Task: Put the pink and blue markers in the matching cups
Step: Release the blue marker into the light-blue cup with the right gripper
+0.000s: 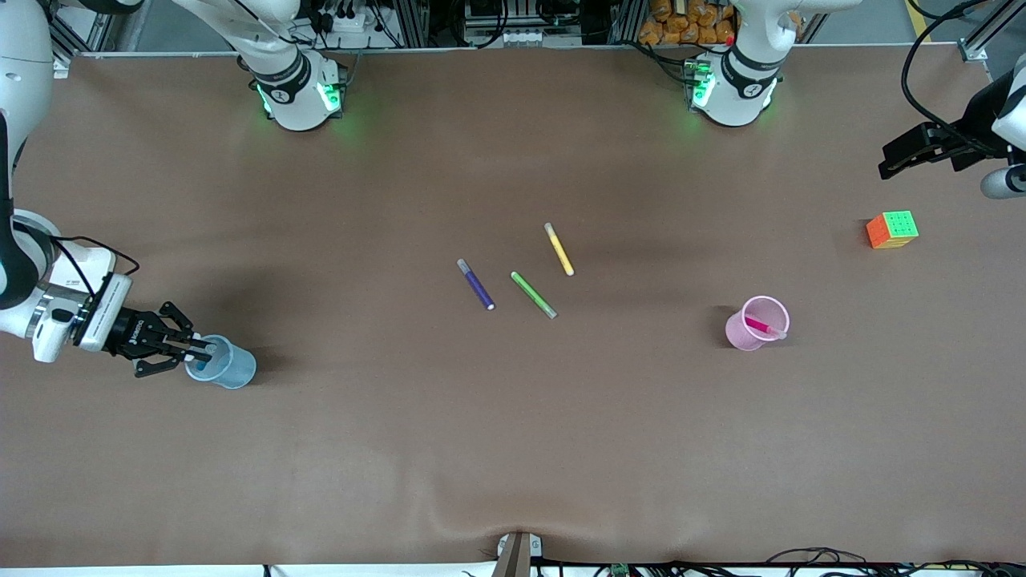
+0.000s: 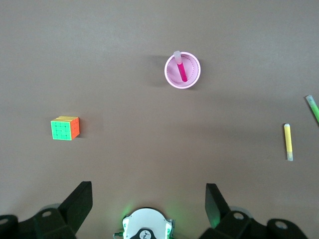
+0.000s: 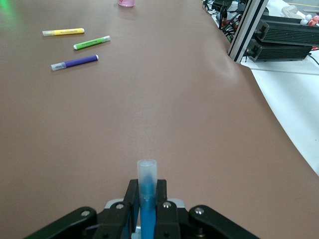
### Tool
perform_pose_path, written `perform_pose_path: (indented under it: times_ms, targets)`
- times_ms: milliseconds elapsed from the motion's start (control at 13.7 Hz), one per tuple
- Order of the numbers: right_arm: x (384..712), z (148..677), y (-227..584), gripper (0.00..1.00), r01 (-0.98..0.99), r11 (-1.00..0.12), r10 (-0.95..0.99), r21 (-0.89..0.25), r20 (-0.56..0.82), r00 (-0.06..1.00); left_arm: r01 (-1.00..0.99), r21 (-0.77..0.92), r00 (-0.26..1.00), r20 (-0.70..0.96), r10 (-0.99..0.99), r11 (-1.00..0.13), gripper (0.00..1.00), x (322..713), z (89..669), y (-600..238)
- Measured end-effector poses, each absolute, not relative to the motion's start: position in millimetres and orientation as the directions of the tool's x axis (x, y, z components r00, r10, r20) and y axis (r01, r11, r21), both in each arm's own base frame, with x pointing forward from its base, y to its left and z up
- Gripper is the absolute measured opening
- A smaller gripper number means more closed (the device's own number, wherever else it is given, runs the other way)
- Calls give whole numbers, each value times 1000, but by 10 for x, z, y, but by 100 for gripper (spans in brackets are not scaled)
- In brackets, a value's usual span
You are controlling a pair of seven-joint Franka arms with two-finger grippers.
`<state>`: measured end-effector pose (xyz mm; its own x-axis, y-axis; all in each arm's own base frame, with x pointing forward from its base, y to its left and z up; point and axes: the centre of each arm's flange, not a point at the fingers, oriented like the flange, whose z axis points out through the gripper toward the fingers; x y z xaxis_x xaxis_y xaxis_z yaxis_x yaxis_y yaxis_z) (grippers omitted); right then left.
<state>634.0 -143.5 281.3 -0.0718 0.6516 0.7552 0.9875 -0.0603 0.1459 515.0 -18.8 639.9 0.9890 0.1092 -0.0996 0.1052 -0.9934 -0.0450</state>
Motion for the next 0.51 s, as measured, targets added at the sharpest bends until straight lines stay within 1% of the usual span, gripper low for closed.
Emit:
perform_pose_path:
  times_ms: [292, 511]
  targets:
    - [6322, 2785, -1457, 17, 989, -61, 645, 137, 761, -66, 92, -43, 991, -90, 96, -995, 100, 4996, 6314, -244]
    - [6297, 2750, -1496, 17, 990, -63, 638, 127, 768, -57, 90, -41, 993, -74, 93, -995, 100, 4985, 6334, -255]
